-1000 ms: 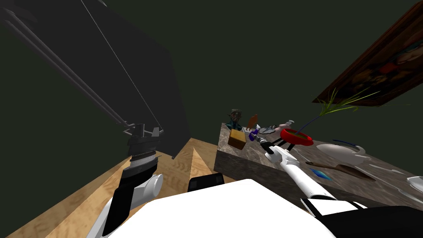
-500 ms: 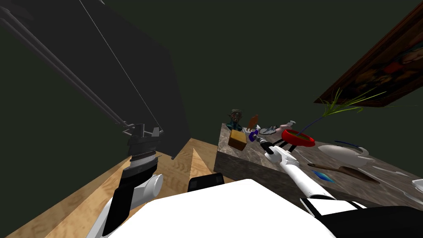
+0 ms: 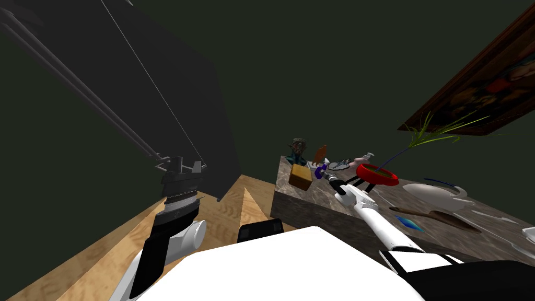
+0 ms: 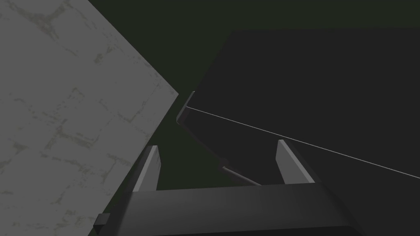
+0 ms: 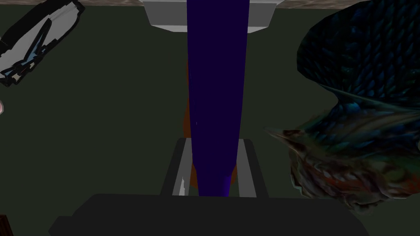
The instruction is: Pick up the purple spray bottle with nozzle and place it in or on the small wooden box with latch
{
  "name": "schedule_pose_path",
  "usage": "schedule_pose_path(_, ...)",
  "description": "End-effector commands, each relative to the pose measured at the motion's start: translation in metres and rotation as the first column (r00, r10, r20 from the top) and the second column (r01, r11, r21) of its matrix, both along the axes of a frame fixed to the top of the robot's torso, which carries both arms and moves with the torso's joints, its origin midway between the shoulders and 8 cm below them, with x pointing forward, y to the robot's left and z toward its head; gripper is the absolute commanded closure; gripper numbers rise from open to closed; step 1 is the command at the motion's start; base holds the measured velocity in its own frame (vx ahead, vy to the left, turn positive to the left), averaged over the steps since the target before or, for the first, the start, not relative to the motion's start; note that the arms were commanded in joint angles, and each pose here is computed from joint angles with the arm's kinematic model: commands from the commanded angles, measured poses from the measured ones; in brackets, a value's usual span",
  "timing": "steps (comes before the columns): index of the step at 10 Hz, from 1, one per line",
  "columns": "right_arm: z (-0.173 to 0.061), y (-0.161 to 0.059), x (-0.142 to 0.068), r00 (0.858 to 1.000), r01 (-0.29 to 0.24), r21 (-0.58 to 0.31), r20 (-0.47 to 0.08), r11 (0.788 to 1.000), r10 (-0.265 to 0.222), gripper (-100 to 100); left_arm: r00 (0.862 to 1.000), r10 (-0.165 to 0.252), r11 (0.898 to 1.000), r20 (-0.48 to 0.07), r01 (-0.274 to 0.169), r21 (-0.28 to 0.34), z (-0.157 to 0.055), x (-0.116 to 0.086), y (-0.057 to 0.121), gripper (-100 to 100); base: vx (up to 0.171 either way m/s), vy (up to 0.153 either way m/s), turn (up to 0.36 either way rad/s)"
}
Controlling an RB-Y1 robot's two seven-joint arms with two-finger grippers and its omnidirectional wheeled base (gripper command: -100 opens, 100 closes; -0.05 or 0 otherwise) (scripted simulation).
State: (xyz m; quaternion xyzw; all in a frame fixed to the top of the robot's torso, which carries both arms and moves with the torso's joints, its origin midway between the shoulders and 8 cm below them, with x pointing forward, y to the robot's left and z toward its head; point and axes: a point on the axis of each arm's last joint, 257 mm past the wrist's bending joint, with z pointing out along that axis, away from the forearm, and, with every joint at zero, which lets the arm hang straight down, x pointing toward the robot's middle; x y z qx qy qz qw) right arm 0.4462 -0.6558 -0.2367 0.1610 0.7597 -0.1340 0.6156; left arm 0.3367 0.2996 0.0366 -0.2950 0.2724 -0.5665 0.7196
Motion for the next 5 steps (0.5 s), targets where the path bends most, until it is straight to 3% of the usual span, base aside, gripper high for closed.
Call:
schedule_pose_path(1,0.0,0.0,0.0,1.0,0.0,0.0,0.0,1.0,0.0,0,1.0,0.0,1.0,0.0,0.0,0.0,0.0,0.0,0.0,0,0.0,0.0,0.0)
schedule_pose_path(2,0.002,-0.009,-0.006,1.0,0.018,0.002,-0.003,1.0,-0.018,100,1.0,0.0,1.0,0.0,0.0,0.0,0.0,0.0,0.0,0,-0.072,0.08,-0.009)
schedule_pose_path(3,0.004,-0.014,-0.009,1.0,0.03,0.003,-0.005,1.0,-0.03,100,1.0,0.0,1.0,0.0,0.0,0.0,0.0,0.0,0.0,0,-0.11,0.168,-0.031)
schedule_pose_path(5,0.011,-0.036,-0.023,0.997,0.075,0.005,-0.011,0.997,-0.075,100,1.0,0.0,1.0,0.0,0.0,0.0,0.0,0.0,0.0,0,-0.069,0.271,-0.061)
